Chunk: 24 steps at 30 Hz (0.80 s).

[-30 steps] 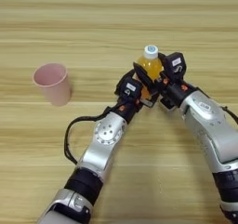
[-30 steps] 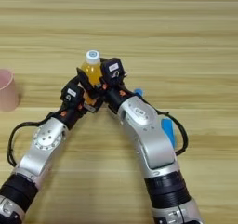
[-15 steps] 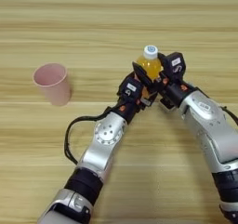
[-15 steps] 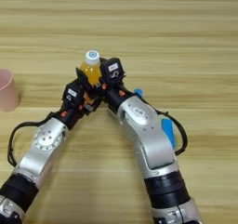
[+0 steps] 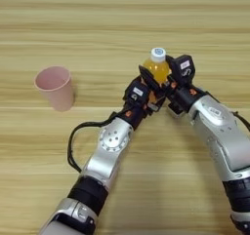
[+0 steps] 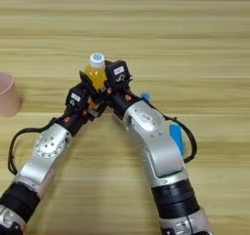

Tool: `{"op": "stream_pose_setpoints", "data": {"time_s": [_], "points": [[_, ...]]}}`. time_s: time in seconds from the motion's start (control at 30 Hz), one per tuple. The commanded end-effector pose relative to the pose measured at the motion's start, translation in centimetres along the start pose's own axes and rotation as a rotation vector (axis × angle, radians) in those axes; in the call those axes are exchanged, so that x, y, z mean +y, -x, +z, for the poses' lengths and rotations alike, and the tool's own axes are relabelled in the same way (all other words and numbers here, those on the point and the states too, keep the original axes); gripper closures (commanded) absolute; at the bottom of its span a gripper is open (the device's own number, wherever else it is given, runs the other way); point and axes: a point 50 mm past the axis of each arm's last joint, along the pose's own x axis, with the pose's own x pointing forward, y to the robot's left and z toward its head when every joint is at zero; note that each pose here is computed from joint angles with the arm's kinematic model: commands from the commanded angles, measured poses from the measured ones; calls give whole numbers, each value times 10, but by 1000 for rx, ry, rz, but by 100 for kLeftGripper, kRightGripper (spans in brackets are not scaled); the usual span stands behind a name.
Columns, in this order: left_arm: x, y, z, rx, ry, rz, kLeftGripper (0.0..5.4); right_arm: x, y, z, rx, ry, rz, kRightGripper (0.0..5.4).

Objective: Move the objects on the table

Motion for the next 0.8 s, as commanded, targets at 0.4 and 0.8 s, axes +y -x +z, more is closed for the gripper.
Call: {"op": "stream_pose_setpoints", "data": {"time_s": [0.4, 0.8], "points": [[-7, -2, 5, -35, 29, 7, 202, -1, 0, 15, -101, 25, -10, 0], [4, 5, 2, -27, 23, 49, 202, -28, 7, 38, -230, 32, -161, 0]]}}
